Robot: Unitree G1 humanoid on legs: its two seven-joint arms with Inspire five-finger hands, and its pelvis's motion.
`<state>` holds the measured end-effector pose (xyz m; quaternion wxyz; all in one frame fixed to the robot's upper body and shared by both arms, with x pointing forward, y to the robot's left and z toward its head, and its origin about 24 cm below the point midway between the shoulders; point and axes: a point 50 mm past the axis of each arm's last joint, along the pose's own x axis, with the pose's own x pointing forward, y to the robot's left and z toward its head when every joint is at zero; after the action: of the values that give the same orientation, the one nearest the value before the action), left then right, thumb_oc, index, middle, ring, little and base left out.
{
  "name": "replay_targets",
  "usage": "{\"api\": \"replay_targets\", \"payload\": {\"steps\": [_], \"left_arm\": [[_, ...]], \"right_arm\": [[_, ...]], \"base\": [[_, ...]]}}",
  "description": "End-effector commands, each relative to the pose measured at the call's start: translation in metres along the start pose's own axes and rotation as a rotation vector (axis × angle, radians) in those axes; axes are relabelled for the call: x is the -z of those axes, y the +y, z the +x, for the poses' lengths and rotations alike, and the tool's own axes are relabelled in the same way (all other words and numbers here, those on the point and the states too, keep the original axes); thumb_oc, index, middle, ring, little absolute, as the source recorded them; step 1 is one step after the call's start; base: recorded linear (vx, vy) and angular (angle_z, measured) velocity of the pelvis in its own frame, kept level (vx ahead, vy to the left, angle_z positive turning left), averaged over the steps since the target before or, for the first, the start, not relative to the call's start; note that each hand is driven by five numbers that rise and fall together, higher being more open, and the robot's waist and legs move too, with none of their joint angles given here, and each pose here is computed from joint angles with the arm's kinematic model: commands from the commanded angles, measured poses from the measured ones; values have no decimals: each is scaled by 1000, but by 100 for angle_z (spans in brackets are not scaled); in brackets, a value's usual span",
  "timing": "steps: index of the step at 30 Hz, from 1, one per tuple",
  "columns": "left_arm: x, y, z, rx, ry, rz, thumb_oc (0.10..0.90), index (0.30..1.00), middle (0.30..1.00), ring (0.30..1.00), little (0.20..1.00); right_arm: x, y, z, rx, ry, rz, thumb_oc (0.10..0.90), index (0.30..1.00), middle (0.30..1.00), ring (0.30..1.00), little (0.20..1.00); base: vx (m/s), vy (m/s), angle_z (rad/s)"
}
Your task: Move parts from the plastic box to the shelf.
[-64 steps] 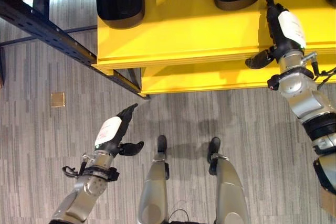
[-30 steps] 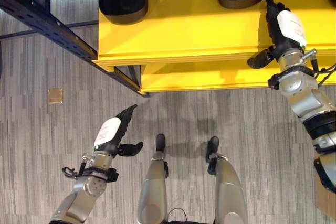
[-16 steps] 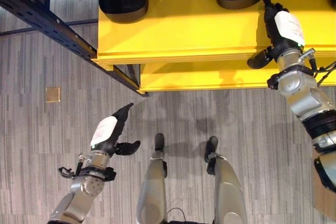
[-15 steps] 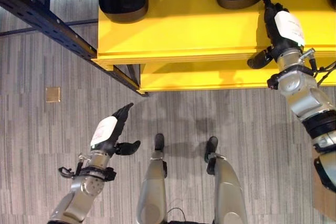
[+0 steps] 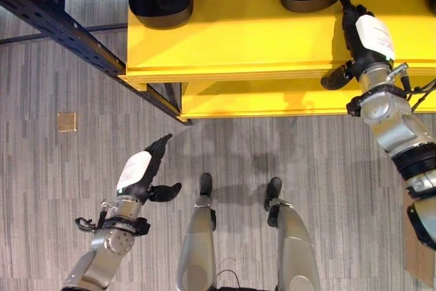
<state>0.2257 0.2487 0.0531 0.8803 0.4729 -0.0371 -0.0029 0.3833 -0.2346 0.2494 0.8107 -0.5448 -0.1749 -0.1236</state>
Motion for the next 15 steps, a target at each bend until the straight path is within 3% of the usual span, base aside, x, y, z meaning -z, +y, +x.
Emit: {"api": "replay_targets", "payload": {"steps": [1,15], "left_arm": [[-3,29,-8,-85,-57,69,900,1000,1000,1000,1000],[1,27,-8,-90,-31,60,900,1000,1000,1000,1000]], "right_arm": [[-65,-27,17,95,-253,51,900,1000,1000,1000,1000],[-51,-21,3,112,-233,121,900,1000,1000,1000,1000]], "base": [[0,0,0],[0,0,0]]}}
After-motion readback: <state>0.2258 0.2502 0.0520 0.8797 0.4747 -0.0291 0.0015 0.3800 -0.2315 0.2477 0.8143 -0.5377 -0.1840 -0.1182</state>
